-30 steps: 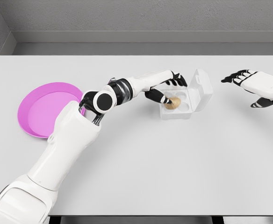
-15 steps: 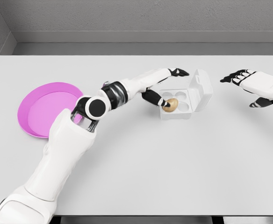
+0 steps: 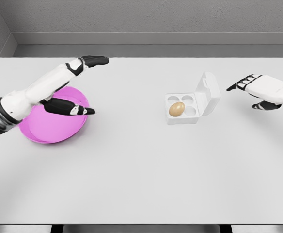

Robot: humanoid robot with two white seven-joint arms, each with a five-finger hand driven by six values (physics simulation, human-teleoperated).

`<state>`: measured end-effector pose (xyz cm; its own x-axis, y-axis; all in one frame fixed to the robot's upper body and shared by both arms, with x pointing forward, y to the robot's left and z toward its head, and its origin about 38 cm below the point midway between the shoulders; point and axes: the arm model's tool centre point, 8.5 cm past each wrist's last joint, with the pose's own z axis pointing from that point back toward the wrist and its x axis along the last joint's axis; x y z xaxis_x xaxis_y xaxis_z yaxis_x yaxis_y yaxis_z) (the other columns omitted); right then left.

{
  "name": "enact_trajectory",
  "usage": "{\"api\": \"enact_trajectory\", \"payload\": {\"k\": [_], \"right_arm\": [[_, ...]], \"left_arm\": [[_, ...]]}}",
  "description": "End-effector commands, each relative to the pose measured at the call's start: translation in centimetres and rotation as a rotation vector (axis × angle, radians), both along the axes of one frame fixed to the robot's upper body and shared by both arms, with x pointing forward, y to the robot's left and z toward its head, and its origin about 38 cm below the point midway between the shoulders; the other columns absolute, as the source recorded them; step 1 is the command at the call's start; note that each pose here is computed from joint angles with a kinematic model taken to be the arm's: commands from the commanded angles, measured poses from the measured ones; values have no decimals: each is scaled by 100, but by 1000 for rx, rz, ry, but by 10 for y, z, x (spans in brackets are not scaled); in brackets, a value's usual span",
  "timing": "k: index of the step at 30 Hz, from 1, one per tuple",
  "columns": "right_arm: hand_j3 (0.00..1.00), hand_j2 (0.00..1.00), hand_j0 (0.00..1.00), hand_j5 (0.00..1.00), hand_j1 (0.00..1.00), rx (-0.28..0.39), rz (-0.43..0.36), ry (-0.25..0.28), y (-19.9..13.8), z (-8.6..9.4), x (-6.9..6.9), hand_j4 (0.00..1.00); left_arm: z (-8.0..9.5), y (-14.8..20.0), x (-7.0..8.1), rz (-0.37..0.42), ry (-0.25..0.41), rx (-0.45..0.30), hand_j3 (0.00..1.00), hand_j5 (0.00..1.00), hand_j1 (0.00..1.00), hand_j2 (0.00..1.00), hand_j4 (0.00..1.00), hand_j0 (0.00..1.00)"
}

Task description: Pack egg into the box and close the box lid

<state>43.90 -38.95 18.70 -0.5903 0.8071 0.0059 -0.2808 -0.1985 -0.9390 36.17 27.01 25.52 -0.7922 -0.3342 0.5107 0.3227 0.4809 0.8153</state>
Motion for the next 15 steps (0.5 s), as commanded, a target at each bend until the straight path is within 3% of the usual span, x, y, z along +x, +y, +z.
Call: {"api": "enact_trajectory", "payload": {"k": [1,3,5,6,9,11,15], "right_arm": [[84,84,84,84,84,9,11,2,6,-2,0,84],[84,84,84,84,84,7,15,7,7,-4,0,84],[84,84,84,84,84,15,23,11,13,-7,1,84],[84,84,84,84,84,17,27,6,15,-5,2,84],[84,84,84,84,84,17,44,-1,20,-4,2,84],[84,84,84,84,84,28,63,-11,29,-2,2,84],[84,84,84,84,84,42,72,-15,36,-3,4,84]], "left_arm": [[38,45,-13,22,-152,-36,100,100,100,100,100,100],[24,64,-23,68,-105,-82,100,100,100,100,100,100],[6,76,-23,113,-51,-77,100,100,100,100,100,100],[2,87,-22,146,-39,-70,100,100,100,100,100,100],[-35,94,-21,211,46,14,100,100,100,100,100,100],[-59,98,-15,251,103,5,100,100,100,100,100,100],[-63,89,-12,234,108,29,100,100,100,100,100,100]]}}
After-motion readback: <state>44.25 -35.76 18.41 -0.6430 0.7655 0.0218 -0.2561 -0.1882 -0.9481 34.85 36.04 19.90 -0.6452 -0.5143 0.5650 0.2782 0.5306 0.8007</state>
